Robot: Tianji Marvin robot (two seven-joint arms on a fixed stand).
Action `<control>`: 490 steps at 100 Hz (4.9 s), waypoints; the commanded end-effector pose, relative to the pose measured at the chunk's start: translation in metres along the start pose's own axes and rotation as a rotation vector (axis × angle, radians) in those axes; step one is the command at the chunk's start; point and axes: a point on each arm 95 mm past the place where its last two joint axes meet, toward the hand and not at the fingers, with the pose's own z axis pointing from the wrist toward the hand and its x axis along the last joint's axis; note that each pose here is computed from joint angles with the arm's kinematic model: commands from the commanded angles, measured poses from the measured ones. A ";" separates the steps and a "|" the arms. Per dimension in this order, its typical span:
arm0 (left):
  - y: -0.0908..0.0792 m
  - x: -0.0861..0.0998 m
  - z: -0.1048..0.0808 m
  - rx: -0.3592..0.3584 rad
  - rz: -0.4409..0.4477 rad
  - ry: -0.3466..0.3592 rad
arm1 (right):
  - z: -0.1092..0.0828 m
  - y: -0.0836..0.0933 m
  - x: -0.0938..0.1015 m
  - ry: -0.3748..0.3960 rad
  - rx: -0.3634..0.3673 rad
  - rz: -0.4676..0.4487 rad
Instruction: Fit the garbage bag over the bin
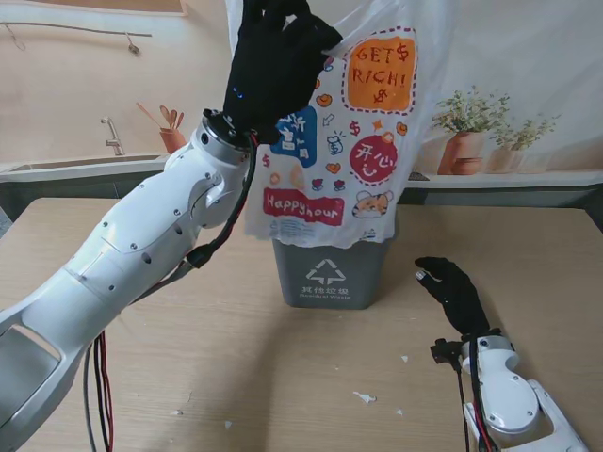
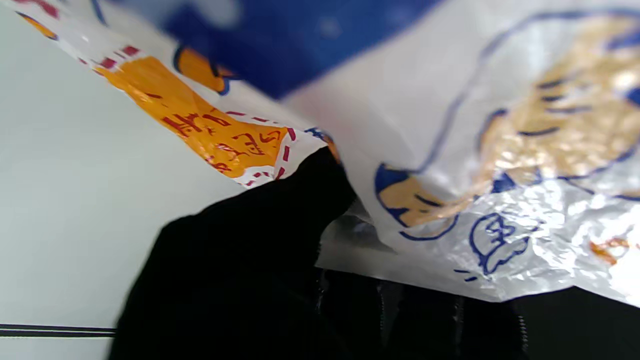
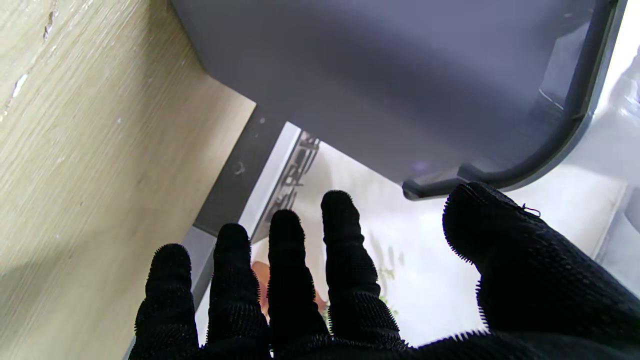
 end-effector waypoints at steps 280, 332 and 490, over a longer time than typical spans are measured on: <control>0.034 0.055 -0.107 -0.771 -0.422 -0.113 | -0.011 0.006 0.197 0.929 -0.161 -0.384; 0.030 0.053 -0.106 -0.775 -0.400 -0.097 | 0.025 -0.019 0.210 1.025 -0.005 -0.586; 0.030 0.056 -0.109 -0.776 -0.417 -0.068 | 0.037 -0.010 0.191 0.923 -0.004 -0.913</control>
